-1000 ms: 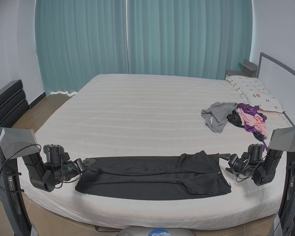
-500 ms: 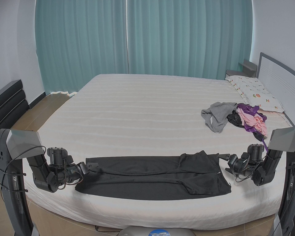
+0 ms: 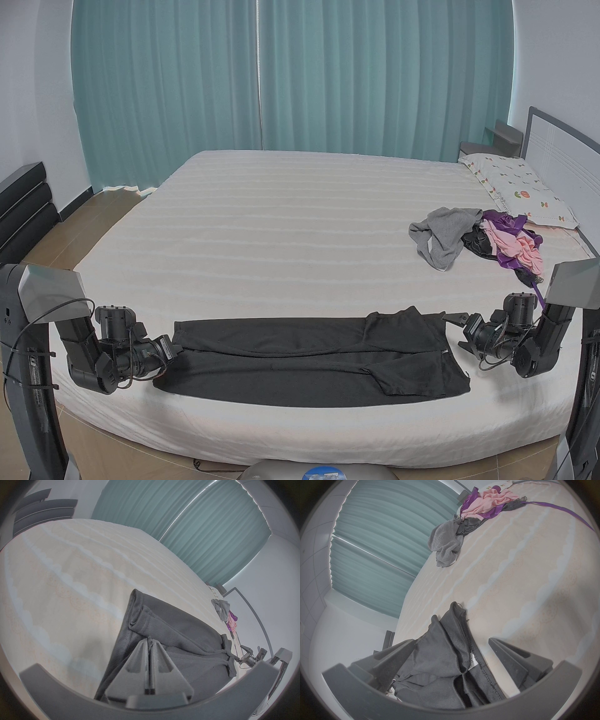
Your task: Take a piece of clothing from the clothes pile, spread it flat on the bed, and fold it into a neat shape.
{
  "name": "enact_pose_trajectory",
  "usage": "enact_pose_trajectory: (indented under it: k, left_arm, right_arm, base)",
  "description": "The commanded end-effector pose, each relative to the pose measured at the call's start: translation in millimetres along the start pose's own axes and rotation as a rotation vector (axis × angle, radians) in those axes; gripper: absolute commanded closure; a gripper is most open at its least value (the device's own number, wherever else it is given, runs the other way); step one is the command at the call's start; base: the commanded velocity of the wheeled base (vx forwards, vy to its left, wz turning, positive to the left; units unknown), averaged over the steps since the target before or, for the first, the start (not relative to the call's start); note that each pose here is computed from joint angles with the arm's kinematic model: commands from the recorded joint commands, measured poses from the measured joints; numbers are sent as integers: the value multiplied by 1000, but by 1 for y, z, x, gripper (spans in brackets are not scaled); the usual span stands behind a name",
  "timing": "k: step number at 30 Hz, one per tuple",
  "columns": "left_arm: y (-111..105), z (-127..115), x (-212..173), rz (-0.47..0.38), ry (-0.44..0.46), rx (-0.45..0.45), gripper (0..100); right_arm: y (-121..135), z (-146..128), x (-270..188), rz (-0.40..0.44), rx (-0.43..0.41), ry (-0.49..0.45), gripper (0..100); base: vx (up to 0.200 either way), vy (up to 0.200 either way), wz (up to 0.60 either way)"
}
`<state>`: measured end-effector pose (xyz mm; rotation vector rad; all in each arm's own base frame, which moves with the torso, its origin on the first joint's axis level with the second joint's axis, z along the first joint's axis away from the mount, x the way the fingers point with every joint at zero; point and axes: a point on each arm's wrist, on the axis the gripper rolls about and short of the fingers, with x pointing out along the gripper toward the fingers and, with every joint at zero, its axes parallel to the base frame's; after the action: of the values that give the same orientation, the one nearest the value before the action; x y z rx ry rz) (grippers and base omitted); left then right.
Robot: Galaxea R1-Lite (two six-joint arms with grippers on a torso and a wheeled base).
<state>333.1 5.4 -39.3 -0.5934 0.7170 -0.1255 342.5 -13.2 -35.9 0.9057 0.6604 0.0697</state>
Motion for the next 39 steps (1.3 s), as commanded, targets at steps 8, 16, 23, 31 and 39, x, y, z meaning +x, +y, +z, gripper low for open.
enact_pose_trajectory:
  k: [8,16,23,31,39]
  left_arm:
    - [6,5,-6,24,-28,-20,100]
    - [5,4,-6,22,-26,-18,100]
    - [5,2,-5,23,-20,-20,100]
    - [5,2,-4,22,-19,-22,100]
    - [5,2,-4,22,-19,-28,100]
  right_arm:
    - [15,0,-18,34,-19,3,0]
    - [16,-13,-18,63,-87,79,0]
    - [8,-24,-11,78,-196,148,0]
    - [-3,-29,2,77,-277,174,0]
    - [-1,-31,3,105,-287,196,0]
  base:
    - [0,0,0]
    - [0,0,0]
    - [0,0,0]
    - [0,0,0]
    - [0,0,0]
